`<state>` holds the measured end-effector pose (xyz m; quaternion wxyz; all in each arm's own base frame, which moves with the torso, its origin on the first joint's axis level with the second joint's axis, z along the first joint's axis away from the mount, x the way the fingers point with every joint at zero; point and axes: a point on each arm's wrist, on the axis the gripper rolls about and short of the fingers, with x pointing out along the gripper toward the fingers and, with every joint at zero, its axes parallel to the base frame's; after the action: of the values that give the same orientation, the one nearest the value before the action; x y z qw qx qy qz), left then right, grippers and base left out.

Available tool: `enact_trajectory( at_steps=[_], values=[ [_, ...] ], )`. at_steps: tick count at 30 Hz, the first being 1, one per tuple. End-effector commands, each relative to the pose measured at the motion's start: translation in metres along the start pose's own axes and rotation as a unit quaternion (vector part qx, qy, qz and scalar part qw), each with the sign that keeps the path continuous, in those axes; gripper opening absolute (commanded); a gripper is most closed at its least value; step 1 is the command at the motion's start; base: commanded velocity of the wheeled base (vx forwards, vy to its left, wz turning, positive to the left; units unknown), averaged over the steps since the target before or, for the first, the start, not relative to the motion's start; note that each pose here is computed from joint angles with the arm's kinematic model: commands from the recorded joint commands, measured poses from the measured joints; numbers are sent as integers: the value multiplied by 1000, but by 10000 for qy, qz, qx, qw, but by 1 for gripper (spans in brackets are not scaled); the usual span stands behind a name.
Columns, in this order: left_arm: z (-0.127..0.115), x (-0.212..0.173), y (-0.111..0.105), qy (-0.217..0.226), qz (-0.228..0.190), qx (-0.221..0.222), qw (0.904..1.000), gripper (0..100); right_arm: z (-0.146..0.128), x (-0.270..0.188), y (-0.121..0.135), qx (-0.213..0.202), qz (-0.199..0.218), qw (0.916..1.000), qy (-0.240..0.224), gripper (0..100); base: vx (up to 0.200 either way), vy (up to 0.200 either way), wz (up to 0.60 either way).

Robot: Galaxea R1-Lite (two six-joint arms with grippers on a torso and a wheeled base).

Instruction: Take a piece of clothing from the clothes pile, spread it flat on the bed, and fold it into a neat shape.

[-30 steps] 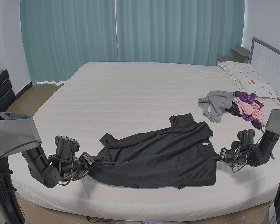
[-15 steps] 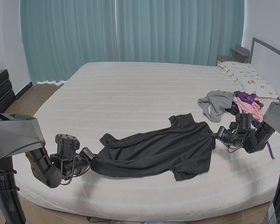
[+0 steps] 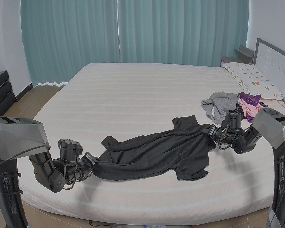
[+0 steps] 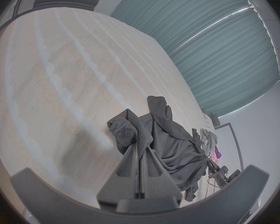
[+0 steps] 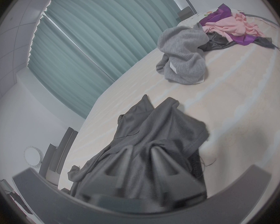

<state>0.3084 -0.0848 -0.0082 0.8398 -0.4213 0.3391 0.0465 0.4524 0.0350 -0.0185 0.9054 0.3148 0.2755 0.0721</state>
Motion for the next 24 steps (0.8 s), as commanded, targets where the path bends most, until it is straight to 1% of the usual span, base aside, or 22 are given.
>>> enact_trajectory(
  at_steps=[1,4,6,8,9,11,12,14,18,20,24],
  values=[
    [-1,0,2,21,35,-3,10000,0,-5,3,-5,85,-30,10000,36,100,0,0,0],
    [-1,0,3,29,48,-3,10000,0,6,-15,-2,287,-12,9996,-21,100,0,0,0],
    [-1,-1,3,29,48,-3,10000,0,13,-30,-3,342,38,9994,9,100,0,0,0],
    [-1,-1,3,24,52,-15,10000,0,13,-47,-3,358,93,9992,144,100,0,0,0],
    [-1,-1,3,24,52,-15,10000,0,13,-47,-3,358,93,9992,144,100,0,0,0],
    [-1,-1,3,30,48,-15,10000,0,5,-70,-8,373,95,9984,416,100,0,0,0],
    [-1,-1,3,30,48,-15,10000,0,5,-71,-8,371,93,9983,432,100,0,0,0],
    [-1,-1,3,30,48,-15,10000,0,-11,-94,-14,268,36,9967,771,100,0,0,0],
    [-1,-2,3,37,44,-23,10000,0,-41,-117,-19,25,-30,9916,1295,100,0,0,0],
    [-1,-2,3,37,44,-23,10000,0,-54,-126,-20,-8,-80,9889,1484,100,0,0,0],
    [-2,-3,4,58,67,-18,10000,0,-77,-131,-16,-73,-41,9844,1756,100,0,0,0]
  ],
)
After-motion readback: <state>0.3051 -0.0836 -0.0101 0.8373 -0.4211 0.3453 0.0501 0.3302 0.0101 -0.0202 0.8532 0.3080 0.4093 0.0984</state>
